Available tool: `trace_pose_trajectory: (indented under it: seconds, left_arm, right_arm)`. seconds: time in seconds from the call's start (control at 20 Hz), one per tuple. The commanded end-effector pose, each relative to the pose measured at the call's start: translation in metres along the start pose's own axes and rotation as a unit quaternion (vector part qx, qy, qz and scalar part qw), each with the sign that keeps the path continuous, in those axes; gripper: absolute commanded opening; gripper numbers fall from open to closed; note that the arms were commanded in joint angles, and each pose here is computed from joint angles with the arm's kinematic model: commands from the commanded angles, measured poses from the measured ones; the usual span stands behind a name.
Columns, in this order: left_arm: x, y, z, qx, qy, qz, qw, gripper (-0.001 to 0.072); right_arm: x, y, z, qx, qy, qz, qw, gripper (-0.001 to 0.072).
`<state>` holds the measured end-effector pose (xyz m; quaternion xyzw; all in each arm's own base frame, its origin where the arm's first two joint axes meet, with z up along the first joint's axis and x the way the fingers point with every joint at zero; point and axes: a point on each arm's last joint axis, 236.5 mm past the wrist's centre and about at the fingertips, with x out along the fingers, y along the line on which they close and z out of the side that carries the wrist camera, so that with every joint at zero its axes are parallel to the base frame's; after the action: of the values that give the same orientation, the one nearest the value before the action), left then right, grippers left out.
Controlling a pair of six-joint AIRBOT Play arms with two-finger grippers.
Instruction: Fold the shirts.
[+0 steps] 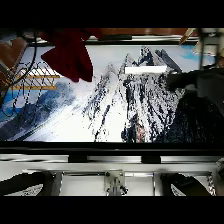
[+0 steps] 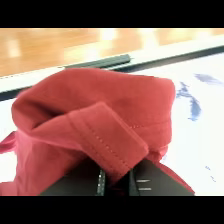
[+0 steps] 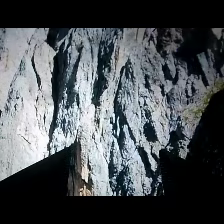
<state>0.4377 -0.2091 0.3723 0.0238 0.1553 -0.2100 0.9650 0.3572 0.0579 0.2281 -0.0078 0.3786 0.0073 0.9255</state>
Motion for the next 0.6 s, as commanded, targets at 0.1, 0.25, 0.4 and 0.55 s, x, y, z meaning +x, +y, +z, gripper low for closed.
trace_pose_trajectory:
  seconds: [0.1,0.25,0.4,0.55]
  left_arm:
    - [-0.031,-0.115,-0.114,0.015,0.159,-0.108,0.981,0.0031]
    - [-0.011,-0.168,-0.221,0.009,0.250,-0.136,0.959,0.0031]
    - [-0.002,-0.197,-0.319,-0.027,0.328,-0.129,0.936,0.0033]
    - [0.003,-0.206,-0.340,-0.050,0.354,-0.126,0.925,0.0661]
  right_arm:
    - [-0.074,-0.023,-0.019,0.024,-0.012,-0.007,1.000,0.0665]
    - [-0.064,-0.014,-0.060,0.022,0.071,0.005,0.997,0.0665]
    - [-0.036,0.004,-0.088,0.019,0.114,0.031,0.993,0.0665]
    - [-0.001,0.021,-0.109,0.026,0.132,0.057,0.989,0.0665]
